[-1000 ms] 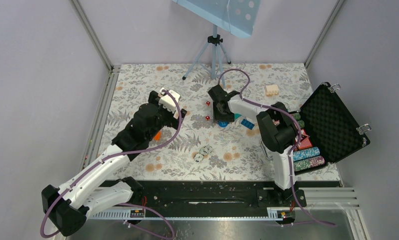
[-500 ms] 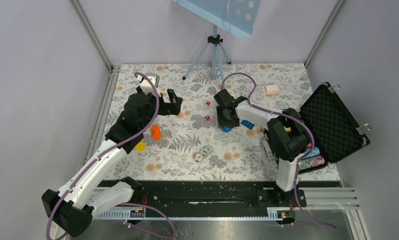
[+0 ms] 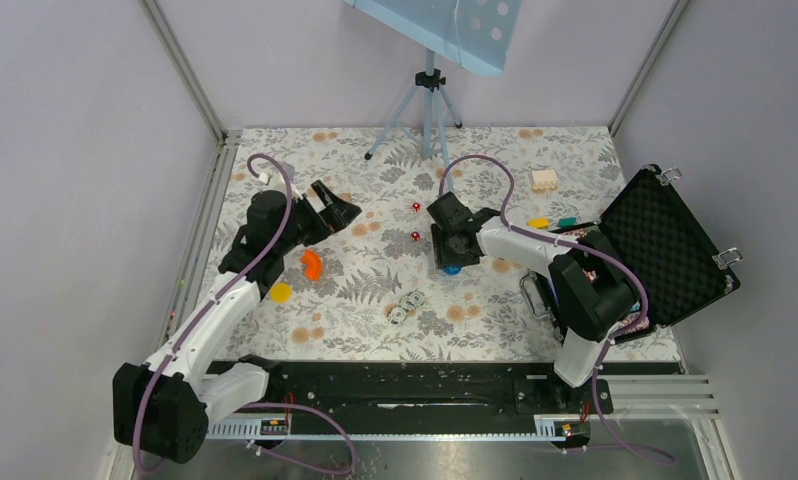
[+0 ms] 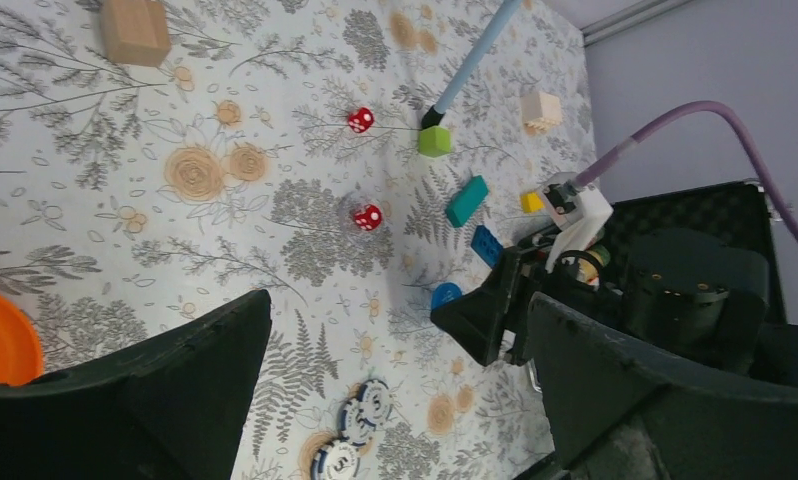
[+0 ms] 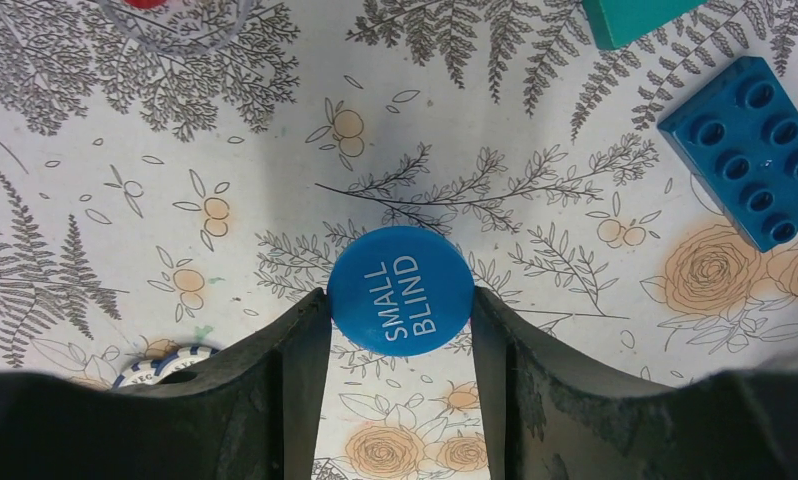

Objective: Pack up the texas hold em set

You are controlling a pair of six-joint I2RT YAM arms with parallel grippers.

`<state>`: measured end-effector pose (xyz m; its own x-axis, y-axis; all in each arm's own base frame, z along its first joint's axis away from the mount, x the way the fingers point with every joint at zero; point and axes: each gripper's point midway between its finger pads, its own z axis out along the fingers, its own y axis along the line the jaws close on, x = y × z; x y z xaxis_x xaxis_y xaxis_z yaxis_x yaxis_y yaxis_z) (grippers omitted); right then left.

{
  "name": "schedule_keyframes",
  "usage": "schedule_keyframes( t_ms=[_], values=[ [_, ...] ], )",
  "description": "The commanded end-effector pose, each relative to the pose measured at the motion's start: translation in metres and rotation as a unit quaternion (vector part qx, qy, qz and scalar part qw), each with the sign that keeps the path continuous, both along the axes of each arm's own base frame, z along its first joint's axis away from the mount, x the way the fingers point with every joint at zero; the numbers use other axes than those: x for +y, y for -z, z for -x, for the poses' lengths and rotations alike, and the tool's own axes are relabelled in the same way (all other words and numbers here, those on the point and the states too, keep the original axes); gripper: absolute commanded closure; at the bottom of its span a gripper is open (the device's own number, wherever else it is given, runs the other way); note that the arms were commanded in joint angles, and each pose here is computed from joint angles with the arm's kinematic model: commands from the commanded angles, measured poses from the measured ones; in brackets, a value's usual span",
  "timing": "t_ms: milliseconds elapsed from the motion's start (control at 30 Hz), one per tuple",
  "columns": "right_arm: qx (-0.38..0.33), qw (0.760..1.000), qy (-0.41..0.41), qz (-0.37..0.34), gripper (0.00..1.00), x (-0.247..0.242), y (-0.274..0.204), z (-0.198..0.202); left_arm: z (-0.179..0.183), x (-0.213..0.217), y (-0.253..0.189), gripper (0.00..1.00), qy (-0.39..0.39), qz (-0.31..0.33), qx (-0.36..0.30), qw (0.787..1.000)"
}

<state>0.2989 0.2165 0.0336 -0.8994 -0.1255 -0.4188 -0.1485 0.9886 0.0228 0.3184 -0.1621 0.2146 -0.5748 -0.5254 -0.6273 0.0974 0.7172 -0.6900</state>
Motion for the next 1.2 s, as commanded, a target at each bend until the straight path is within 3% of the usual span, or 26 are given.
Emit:
schedule_keyframes(
  t_ms=[0, 67, 200, 400, 767, 1167],
  values=[
    [-0.035, 0.999, -0.009, -0.018, 0.53, 0.01, -0.019, -0.007, -0.001, -0.013, -0.042, 0.01, 0.04, 0.064, -0.05, 0.996],
    [-0.039, 0.999, -0.013, -0.019, 0.53, 0.012, -0.021, -0.007, 0.0, -0.017, -0.048, 0.01, 0.069, 0.084, -0.073, 0.991],
    [-0.046, 0.998, -0.025, -0.024, 0.53, 0.019, -0.028, -0.009, -0.005, -0.01, -0.041, 0.01, 0.069, 0.124, -0.056, 0.988],
    [-0.055, 0.997, -0.044, -0.014, 0.53, 0.023, -0.038, -0.008, -0.009, -0.029, -0.024, 0.02, 0.146, 0.152, 0.023, 0.977],
    [-0.079, 0.993, -0.087, -0.011, 0.54, 0.036, -0.065, -0.005, -0.012, -0.039, 0.019, 0.12, 0.145, 0.213, 0.138, 0.956],
    [-0.114, 0.983, -0.139, -0.037, 0.54, 0.07, -0.113, 0.004, -0.007, -0.063, 0.044, 0.18, 0.173, 0.228, 0.166, 0.944]
  ],
)
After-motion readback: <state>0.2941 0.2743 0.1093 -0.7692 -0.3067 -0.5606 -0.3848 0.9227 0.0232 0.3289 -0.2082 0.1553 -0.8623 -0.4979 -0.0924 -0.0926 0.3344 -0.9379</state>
